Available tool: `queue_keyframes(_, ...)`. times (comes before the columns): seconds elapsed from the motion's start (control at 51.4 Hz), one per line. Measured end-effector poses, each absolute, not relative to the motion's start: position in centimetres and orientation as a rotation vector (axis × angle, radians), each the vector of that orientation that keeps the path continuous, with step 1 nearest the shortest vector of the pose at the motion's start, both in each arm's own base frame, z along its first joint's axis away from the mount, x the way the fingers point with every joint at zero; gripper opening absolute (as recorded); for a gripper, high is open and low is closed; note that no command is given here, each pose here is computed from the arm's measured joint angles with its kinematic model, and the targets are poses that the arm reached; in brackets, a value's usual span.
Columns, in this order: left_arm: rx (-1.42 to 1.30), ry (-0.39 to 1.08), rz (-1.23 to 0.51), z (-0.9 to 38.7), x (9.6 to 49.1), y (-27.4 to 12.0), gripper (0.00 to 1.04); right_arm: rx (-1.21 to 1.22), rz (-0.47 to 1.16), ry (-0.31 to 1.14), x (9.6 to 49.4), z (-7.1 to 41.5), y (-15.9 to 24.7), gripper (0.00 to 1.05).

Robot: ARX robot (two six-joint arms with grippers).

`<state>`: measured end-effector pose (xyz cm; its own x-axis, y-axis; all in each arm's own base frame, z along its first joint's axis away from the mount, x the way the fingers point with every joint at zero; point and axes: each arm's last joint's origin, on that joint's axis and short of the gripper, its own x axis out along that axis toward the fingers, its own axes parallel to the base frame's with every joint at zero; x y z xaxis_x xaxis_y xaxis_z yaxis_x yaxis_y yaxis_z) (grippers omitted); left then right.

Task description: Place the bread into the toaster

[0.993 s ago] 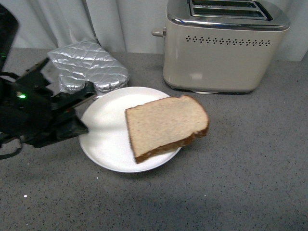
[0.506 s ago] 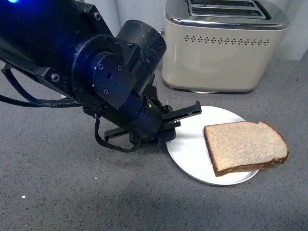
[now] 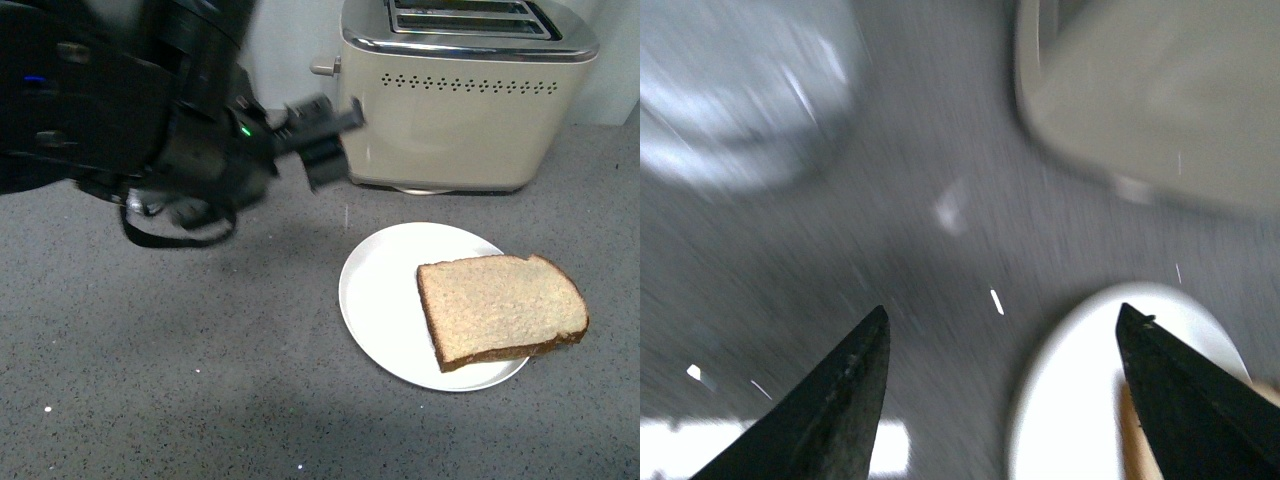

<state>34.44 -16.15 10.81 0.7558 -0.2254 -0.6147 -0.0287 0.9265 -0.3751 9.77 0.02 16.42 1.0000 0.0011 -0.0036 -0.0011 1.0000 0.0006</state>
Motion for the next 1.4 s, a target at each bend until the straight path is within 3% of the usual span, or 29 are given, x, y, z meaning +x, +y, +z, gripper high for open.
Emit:
queue_keyframes(0.039, -0.354, 0.580, -0.070, 11.4, 34.2, -15.4, 0.64, 0.000, 0.001, 0.004, 9.8, 16.4, 0.0, 0.95)
queue_keyframes(0.136, -0.184, 0.167, 0.001, 12.7, 31.7, -11.6, 0.43, 0.001, 0.001, 0.004, 9.8, 16.4, 0.0, 0.95)
queue_keyframes(0.234, -0.100, 0.035, 0.005, 13.7, 29.1, -9.0, 0.27, 0.001, 0.001, 0.004, 9.8, 16.4, 0.0, 0.95)
queue_keyframes(0.35, -0.045, 0.001, -0.008, 14.7, 25.9, -6.5, 0.03, 0.000, 0.002, 0.004, 9.8, 16.4, 0.0, 0.95)
queue_keyframes(0.798, -0.006, 0.015, -0.008, 16.2, 18.3, -1.9, 0.04, 0.000, 0.001, 0.004, 9.8, 16.4, 0.0, 0.95)
queue_keyframes(1.401, -0.007, 0.006, 0.000, 16.5, 14.4, 0.0, 0.04, 0.001, 0.002, 0.004, 9.8, 16.4, 0.0, 0.95)
